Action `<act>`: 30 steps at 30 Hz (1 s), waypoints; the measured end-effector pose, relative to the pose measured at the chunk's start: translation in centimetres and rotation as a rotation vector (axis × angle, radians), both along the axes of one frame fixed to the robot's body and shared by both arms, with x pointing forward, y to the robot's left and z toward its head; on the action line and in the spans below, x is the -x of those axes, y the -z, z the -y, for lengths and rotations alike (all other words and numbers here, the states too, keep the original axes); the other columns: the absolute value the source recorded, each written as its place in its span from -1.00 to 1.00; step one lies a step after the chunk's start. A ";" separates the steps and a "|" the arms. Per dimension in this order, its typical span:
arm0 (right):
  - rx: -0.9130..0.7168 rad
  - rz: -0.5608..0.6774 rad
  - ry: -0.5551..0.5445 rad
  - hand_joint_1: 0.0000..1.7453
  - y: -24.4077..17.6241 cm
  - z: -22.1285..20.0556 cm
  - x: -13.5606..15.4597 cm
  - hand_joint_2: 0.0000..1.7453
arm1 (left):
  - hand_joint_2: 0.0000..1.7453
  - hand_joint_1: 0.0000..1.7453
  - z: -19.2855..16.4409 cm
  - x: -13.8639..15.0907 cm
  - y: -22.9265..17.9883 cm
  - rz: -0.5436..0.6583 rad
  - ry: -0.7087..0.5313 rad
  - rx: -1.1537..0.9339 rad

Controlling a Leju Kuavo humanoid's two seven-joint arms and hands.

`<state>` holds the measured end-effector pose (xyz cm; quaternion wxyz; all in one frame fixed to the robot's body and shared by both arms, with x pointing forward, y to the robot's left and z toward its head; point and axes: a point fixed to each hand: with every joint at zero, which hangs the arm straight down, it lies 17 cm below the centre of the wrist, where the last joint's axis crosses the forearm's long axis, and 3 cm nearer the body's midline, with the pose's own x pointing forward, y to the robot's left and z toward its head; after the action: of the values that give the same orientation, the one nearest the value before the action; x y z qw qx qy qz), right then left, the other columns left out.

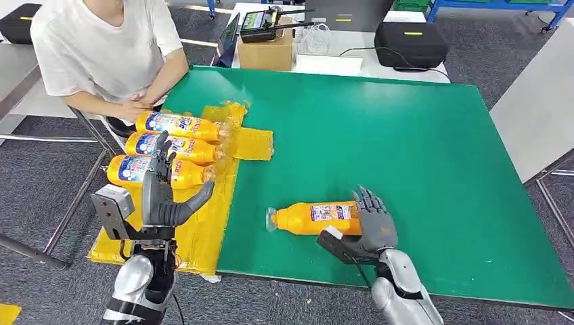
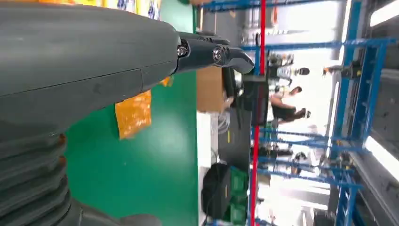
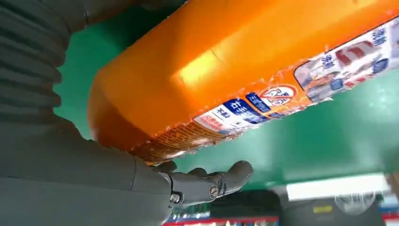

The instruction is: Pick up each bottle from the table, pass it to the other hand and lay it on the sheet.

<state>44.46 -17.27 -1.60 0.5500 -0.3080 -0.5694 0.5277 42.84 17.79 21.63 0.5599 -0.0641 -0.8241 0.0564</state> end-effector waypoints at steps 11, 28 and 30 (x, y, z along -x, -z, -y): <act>0.059 -0.117 -0.038 1.00 2.0 1.4 -2.1 1.00 | 1.00 -1.00 1.7 -1.2 -0.6 -0.010 0.066 0.002; 0.058 -0.183 -0.040 1.00 2.9 2.2 -2.7 1.00 | 1.00 -1.00 2.9 -2.1 0.6 -0.054 0.115 -0.009; 0.006 -0.184 -0.055 1.00 2.7 1.7 -2.6 1.00 | 1.00 -1.00 3.1 -2.1 0.7 -0.057 0.121 -0.006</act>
<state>47.09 -18.95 -4.28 0.5843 -0.2442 -0.5231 0.5703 44.97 14.69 20.98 0.5858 -0.1107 -0.8026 0.0217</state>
